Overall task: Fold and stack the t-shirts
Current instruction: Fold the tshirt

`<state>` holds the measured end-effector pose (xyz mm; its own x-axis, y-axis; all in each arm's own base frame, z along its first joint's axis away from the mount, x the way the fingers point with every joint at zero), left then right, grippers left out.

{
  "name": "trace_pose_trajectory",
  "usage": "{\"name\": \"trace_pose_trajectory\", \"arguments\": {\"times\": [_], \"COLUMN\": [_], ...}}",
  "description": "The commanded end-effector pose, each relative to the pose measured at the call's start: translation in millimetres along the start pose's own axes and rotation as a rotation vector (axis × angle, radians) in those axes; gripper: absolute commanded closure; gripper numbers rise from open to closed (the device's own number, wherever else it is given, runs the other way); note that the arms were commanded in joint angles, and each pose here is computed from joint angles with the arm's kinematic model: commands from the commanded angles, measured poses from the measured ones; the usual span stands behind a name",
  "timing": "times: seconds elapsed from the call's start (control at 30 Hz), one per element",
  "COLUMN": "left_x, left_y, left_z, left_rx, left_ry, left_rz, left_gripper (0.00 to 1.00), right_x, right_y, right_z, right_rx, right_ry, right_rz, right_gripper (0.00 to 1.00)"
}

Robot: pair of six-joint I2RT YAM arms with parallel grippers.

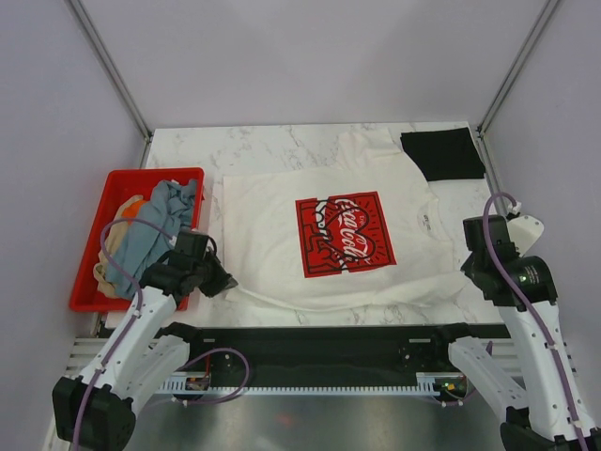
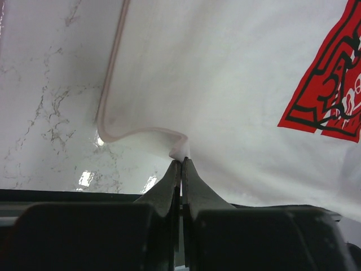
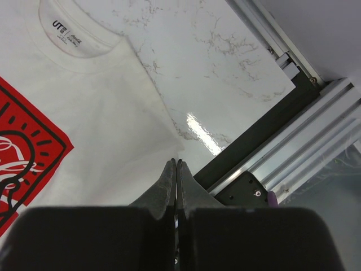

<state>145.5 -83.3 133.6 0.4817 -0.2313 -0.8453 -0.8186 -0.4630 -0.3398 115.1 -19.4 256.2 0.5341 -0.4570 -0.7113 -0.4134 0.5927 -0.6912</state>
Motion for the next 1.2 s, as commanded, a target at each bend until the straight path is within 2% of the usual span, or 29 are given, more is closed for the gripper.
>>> {"name": "trace_pose_trajectory", "arguments": {"times": [0.0, 0.17, 0.43, 0.63, 0.7, 0.9, 1.17], "left_x": [3, 9, 6, 22, 24, 28, 32], "left_y": [2, 1, -27, -30, -43, -56, -56], "left_z": [4, 10, 11, 11, 16, 7, -1], "left_rx": [-0.063, -0.074, -0.068, -0.063, -0.052, -0.037, -0.015], "left_ry": [-0.051, -0.132, -0.24, -0.329, -0.395, -0.402, -0.383], "left_rz": [-0.015, -0.024, -0.153, -0.081, -0.145, -0.161, -0.152], "left_gripper": [0.98, 0.98, 0.98, 0.98, 0.98, 0.98, 0.98], "right_x": [-2, 15, 56, 95, 107, 122, 116], "right_y": [-8, -10, -5, -9, -15, -42, -67], "right_z": [-10, 11, 65, 103, 118, 151, 182], "right_rx": [-0.008, -0.016, -0.112, -0.213, -0.266, -0.393, -0.443], "right_ry": [0.084, 0.07, -0.007, 0.006, 0.016, 0.004, -0.018], "right_rz": [-0.051, -0.043, 0.026, 0.027, 0.02, -0.032, -0.117], "right_gripper": [1.0, 1.0, 1.0, 1.0, 1.0, 1.0, 1.0]}}
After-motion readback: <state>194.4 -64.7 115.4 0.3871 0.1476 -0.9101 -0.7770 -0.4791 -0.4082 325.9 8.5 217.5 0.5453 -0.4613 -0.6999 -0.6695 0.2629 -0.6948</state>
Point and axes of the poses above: each gripper's point midway between its finger pads, its own x axis out along the fingers, its own z axis along the line the jaws close on, y = z × x, the point moved 6 cm from there along -x, back along the fingers, and after that the axes turned 9 degrees about x, right-handed, at the moved point
